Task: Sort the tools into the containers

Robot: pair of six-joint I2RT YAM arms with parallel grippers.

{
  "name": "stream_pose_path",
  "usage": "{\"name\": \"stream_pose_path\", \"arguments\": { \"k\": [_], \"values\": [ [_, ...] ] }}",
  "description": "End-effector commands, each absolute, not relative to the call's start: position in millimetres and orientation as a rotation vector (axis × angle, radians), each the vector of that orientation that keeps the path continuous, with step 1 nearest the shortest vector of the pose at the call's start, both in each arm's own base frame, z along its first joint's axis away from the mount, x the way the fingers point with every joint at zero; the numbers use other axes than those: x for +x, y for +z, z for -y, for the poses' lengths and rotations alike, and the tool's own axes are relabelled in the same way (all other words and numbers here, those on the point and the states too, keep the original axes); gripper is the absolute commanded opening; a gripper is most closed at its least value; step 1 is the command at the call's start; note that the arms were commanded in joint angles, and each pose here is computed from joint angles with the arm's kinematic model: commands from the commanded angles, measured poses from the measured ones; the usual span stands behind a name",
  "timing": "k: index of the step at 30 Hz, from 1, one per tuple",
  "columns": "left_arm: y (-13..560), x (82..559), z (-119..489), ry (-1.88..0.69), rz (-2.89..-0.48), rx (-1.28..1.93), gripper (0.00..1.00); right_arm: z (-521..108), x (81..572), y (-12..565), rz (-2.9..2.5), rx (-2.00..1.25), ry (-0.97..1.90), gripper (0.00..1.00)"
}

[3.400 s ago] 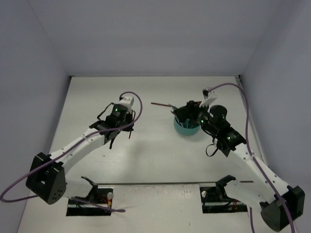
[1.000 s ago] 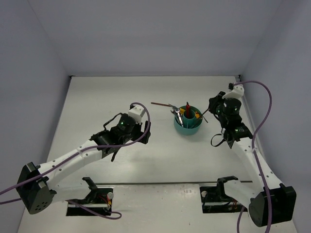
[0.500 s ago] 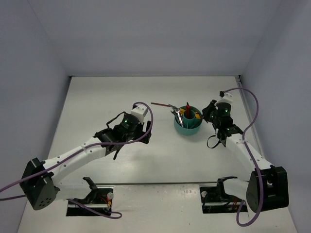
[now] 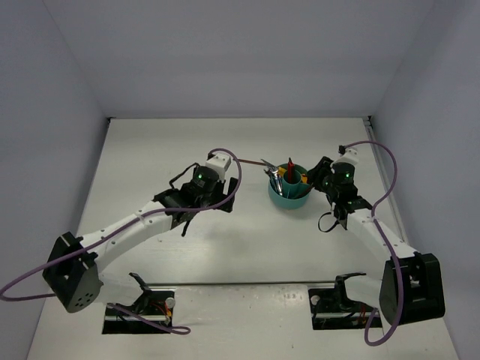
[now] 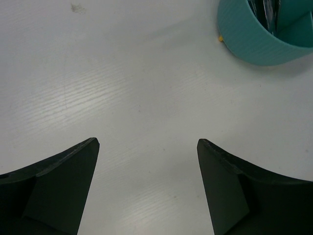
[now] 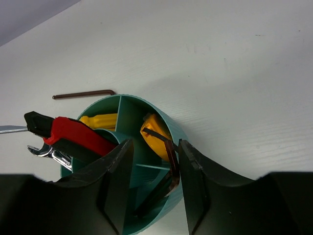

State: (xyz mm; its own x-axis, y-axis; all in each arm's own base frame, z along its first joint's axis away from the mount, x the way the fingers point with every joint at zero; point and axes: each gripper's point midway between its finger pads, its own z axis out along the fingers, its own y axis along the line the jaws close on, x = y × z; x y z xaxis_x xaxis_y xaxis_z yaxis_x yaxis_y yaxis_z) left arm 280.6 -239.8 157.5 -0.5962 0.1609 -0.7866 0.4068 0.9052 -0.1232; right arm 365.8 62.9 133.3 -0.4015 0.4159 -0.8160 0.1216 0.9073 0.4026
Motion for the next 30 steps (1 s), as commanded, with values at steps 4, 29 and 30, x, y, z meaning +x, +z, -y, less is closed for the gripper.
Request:
{"name": "stream_pose_path", "arguments": {
  "k": [4,29,30],
  "values": [
    [198,356,243,-0.44,-2.14,0.245,0.78,-62,370,198,-1.816,0.342,0.355,0.49],
    [127,519,306,-0.325,-2.172,0.786,0.64,-73,339,220,-1.819,0.211,0.415,0.61],
    [120,519,306,-0.347,-2.158,0.877,0.64,-75,338,219,-1.82,0.205,0.421,0.61]
  ]
}}
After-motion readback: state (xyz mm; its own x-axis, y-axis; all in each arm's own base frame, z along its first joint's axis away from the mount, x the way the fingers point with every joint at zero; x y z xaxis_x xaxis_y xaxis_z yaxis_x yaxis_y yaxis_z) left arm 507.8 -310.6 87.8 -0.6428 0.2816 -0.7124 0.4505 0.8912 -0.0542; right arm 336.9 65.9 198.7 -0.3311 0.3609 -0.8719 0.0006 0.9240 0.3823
